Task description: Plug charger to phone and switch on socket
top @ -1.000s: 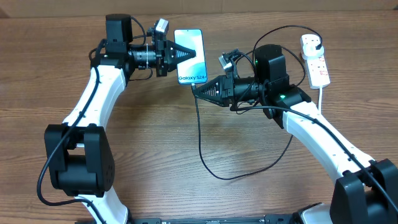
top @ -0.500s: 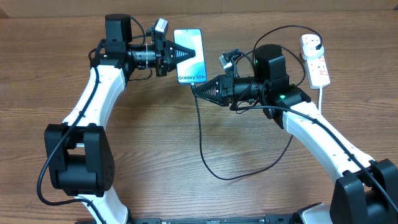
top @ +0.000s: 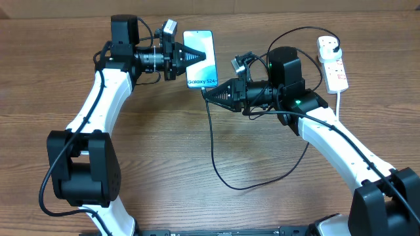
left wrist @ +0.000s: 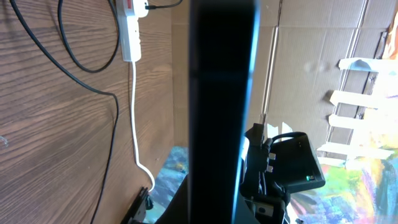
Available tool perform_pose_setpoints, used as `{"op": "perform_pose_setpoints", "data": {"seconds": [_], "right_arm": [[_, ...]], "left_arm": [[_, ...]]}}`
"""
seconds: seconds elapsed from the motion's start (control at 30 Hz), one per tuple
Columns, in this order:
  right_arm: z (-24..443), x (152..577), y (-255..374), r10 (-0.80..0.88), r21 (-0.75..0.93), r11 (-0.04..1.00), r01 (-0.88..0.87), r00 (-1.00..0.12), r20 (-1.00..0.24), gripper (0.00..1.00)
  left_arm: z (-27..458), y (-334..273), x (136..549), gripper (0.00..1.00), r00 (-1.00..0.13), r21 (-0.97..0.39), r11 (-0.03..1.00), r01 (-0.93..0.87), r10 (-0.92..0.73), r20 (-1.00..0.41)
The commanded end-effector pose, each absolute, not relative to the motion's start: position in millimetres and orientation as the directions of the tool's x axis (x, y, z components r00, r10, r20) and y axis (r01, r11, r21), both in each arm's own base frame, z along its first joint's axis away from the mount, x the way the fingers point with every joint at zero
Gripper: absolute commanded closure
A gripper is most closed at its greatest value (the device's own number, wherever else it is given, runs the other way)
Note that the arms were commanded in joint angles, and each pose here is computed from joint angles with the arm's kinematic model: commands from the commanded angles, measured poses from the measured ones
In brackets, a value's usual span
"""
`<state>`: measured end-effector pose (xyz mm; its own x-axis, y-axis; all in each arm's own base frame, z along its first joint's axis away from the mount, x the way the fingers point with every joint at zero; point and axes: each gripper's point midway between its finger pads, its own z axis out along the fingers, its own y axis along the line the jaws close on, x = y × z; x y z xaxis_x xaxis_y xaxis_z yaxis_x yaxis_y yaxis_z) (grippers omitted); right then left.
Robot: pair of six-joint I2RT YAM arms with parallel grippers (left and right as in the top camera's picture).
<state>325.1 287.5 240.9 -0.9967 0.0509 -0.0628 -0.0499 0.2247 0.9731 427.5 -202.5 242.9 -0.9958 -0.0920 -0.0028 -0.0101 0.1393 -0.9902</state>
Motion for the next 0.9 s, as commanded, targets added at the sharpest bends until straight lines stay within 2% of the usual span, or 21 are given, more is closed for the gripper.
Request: {"op": "perform_pose_setpoints", "data": {"seconds": [0.0, 0.47, 0.7, 0.87], "right_arm": [[242.7, 350.1, 284.7, 0.190, 0.956, 0.284, -0.076, -0.973, -0.133, 0.96], [245.8, 353.2, 290.3, 0.207, 0.951, 0.290, -0.106, -0.963, -0.170, 0.96], [239.1, 349.6, 289.2, 0.201, 0.950, 0.303, -0.071, -0.970, -0.136, 0.96], [214.6, 353.0, 279.2, 0.244, 0.917, 0.399, -0.018, -0.962, -0.125, 0.96]], "left_arm": [[265.4, -215.0, 403.8, 0.96, -0.999, -0.999, 0.053, -0.004, 0.039, 0.006], [266.1, -214.8, 403.1, 0.96, -0.999, -0.999, 0.050, -0.020, 0.043, 0.022], [251.3, -199.5, 428.7, 0.96, -0.995, -0.991, 0.133, -0.022, -0.100, 0.009], [239.6, -172.0, 452.6, 0.96, -0.972, -0.979, 0.198, -0.038, -0.236, -0.010]]}}
